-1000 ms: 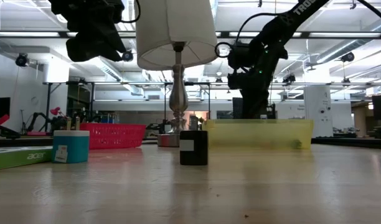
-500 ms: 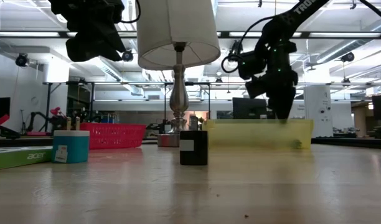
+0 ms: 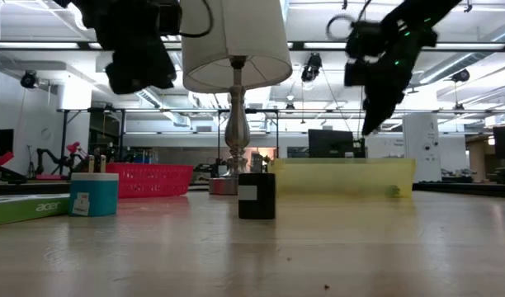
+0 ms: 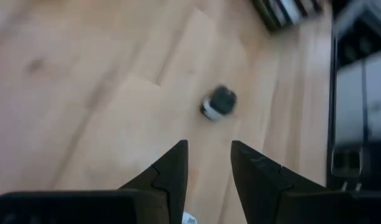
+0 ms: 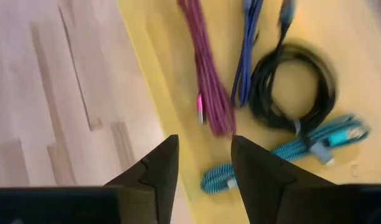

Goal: Pick and place items into bin
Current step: Put the card reader box into the black bin

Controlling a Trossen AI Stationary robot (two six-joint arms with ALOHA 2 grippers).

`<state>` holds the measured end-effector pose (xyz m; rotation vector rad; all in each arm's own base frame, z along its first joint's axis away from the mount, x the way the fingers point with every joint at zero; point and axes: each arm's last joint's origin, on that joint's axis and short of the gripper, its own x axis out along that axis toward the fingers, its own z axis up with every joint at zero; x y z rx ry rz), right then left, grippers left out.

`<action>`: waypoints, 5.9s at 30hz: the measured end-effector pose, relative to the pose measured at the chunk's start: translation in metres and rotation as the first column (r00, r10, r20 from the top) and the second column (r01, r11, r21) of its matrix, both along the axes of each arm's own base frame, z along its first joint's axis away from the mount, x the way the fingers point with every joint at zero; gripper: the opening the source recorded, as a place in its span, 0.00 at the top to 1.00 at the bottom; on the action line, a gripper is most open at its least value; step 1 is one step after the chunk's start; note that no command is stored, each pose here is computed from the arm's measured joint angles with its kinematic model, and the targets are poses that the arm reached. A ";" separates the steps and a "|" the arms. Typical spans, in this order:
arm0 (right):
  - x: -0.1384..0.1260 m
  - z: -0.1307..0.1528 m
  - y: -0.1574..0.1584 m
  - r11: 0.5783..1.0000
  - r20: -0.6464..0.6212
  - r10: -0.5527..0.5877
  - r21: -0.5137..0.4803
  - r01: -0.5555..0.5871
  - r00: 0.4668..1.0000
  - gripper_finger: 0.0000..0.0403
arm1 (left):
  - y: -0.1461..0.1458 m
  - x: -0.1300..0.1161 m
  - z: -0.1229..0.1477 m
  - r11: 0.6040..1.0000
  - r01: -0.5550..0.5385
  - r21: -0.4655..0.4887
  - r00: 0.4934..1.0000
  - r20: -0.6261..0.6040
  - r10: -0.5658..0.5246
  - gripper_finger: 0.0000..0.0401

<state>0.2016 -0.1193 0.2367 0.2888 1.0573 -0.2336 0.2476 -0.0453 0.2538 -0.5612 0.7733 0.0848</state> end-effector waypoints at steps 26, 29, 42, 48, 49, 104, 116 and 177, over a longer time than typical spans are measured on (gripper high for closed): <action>-0.066 -0.006 0.042 0.977 0.345 -0.200 0.006 0.211 0.917 0.73 | -0.025 -0.003 -0.023 0.955 -0.059 -0.290 0.937 -0.346 -0.047 0.74; -0.065 -0.007 0.041 0.978 0.347 -0.199 0.005 0.211 0.916 0.74 | -0.030 -0.009 -0.025 0.901 -0.227 -0.369 0.883 -0.468 0.031 0.74; -0.062 -0.013 0.040 0.986 0.329 -0.140 -0.044 0.163 0.934 0.76 | -0.051 -0.010 -0.037 0.751 -0.486 -0.447 0.790 -0.592 0.159 0.74; -0.062 -0.013 0.039 0.986 0.330 -0.130 -0.053 0.156 0.935 0.76 | -0.054 -0.003 -0.045 0.795 -0.452 -0.405 0.816 -0.547 0.185 0.74; -0.062 -0.013 0.039 0.986 0.330 -0.129 -0.053 0.155 0.935 0.76 | -0.056 -0.003 -0.048 0.797 -0.455 -0.398 0.811 -0.555 0.186 0.74; -0.062 -0.013 0.039 0.987 0.329 -0.117 -0.063 0.145 0.937 0.82 | -0.077 0.001 -0.139 0.747 -0.664 0.034 0.492 -0.731 0.472 0.68; -0.062 -0.013 0.039 0.988 0.328 -0.112 -0.068 0.142 0.938 0.81 | -0.078 -0.010 -0.134 0.812 -0.580 0.061 0.489 -0.772 0.407 0.94; -0.027 0.032 0.073 0.896 0.865 0.171 0.063 -0.439 0.473 0.47 | -0.093 0.033 0.043 0.988 -0.065 -0.142 0.644 0.750 0.150 1.00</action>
